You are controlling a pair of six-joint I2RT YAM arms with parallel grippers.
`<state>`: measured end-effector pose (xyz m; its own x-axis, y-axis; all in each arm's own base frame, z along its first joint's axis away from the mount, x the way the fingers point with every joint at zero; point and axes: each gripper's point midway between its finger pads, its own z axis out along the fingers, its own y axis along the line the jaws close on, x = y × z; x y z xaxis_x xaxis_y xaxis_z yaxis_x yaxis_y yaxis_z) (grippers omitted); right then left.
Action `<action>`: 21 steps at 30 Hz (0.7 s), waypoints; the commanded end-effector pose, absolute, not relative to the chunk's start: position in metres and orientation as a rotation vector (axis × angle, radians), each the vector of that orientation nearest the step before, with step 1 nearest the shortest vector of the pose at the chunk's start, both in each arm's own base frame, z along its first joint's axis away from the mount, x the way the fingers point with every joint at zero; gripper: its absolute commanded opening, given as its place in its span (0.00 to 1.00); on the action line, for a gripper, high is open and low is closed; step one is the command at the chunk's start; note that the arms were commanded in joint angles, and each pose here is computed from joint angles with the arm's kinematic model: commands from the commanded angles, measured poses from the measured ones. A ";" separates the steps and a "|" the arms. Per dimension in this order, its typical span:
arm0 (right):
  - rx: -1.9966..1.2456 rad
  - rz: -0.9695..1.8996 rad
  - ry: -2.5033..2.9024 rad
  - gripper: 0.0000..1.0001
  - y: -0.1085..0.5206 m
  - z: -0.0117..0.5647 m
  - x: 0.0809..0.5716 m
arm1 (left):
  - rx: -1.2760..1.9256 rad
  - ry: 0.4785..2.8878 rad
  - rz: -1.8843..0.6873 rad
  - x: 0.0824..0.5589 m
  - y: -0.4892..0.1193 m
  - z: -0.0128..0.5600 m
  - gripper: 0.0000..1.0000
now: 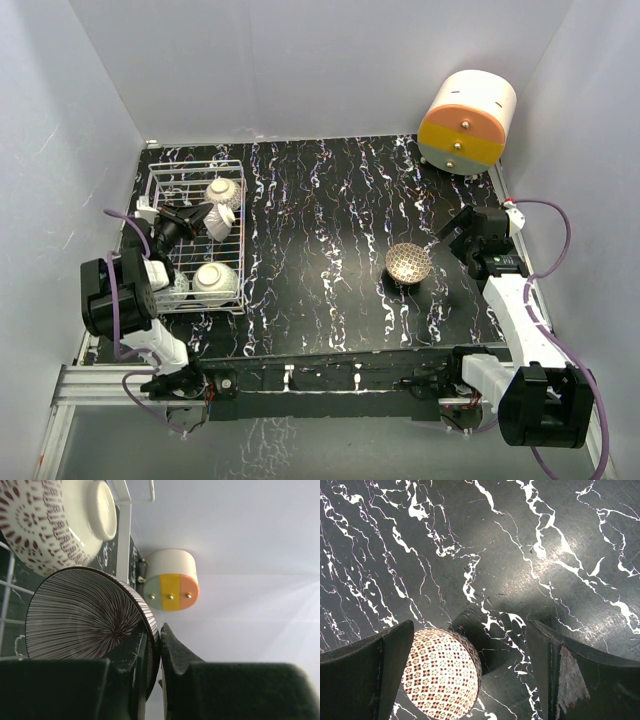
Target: Load the bowls into the dish rack
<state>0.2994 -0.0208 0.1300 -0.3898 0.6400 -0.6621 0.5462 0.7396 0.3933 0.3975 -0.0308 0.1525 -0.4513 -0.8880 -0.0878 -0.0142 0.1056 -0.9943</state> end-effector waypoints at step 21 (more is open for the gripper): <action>0.882 0.147 2.027 0.98 -0.022 0.138 0.305 | -1.184 1.783 -1.387 0.371 -0.021 0.087 0.00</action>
<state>0.2965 -0.0206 0.1215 -0.3979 0.6408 -0.6566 0.5513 0.7390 0.3872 0.3974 -0.0073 0.1503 -0.4024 -0.9007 -0.1641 -0.0501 0.2006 -0.9784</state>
